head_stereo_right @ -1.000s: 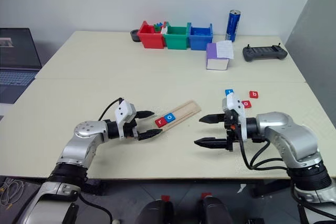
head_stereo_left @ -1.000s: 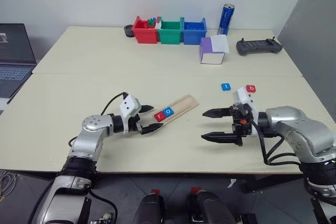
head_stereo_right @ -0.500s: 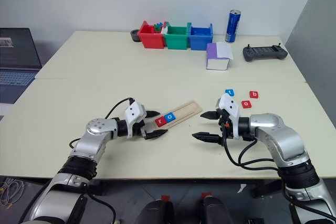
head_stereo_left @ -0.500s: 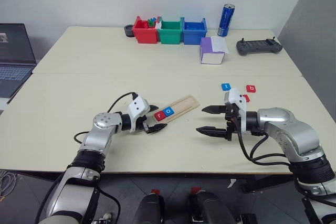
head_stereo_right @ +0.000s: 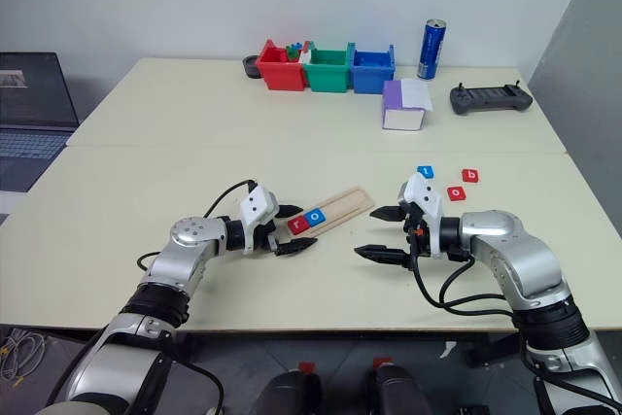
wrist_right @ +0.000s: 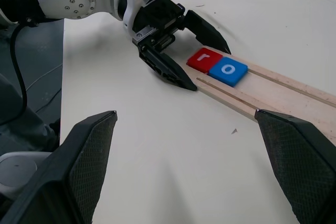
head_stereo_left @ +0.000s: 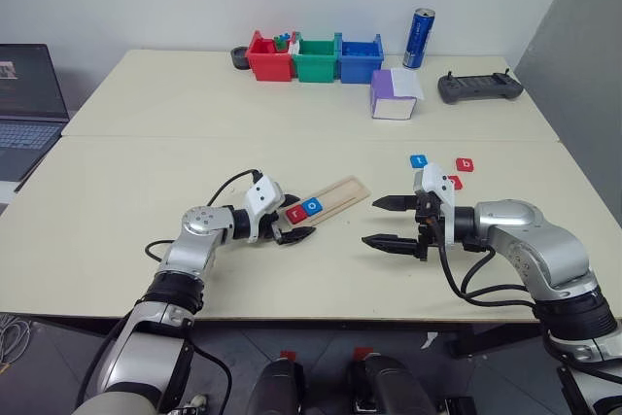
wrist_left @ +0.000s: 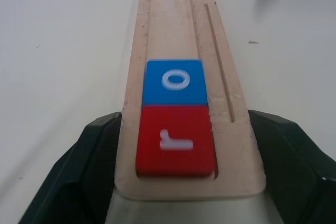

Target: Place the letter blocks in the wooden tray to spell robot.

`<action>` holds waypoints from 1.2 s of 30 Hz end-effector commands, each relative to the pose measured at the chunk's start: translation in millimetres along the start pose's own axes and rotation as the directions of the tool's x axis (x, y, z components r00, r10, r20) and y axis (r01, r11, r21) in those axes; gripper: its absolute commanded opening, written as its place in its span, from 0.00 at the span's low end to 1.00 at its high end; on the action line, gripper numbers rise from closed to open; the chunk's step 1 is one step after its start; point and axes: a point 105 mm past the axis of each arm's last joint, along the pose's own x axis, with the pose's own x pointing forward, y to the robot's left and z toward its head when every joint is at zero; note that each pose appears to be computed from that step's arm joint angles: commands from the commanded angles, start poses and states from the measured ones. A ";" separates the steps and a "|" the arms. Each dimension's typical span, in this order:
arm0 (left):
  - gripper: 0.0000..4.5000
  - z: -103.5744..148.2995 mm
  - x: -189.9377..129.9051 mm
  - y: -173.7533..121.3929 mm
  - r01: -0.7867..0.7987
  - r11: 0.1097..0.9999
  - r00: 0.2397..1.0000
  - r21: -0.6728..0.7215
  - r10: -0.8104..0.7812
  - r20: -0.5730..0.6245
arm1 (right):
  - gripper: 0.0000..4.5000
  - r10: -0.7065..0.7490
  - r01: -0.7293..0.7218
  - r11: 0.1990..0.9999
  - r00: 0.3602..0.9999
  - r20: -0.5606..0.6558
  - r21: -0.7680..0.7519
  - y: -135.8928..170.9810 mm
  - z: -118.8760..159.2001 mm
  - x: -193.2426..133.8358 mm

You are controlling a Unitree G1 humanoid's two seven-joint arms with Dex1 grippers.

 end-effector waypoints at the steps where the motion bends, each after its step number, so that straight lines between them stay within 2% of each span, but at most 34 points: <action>1: 0.75 -9.3 3.2 -1.7 0.001 1.000 0.999 0.007 0.000 -0.047 | 1.00 -0.011 0.013 0.999 0.999 0.038 -0.050 -0.5 14.4 -2.4; 7: 0.75 -3.1 8.7 -5.6 0.060 0.997 0.997 0.050 -0.058 -0.048 | 1.00 -0.043 0.045 0.998 0.999 0.029 -0.053 -5.1 14.5 -14.0; 13: 0.75 10.6 17.8 -20.8 0.202 0.973 0.979 0.109 -0.200 -0.026 | 1.00 -0.112 0.110 0.993 0.993 -0.041 -0.048 -11.7 2.4 -51.7; 21: 0.75 26.2 35.7 -49.9 0.402 0.900 0.913 0.166 -0.407 -0.008 | 1.00 -0.204 0.201 0.979 0.973 -0.111 -0.039 -7.7 -10.2 -92.5; 28: 0.75 38.0 50.8 -66.7 0.481 0.854 0.871 0.198 -0.491 0.002 | 1.00 -0.190 0.191 0.982 0.968 -0.165 -0.009 14.4 -24.0 -98.7; 36: 0.75 37.2 59.1 -73.4 0.470 0.858 0.877 0.206 -0.481 0.005 | 1.00 -0.197 0.204 0.979 0.964 -0.179 0.020 20.7 -33.4 -97.1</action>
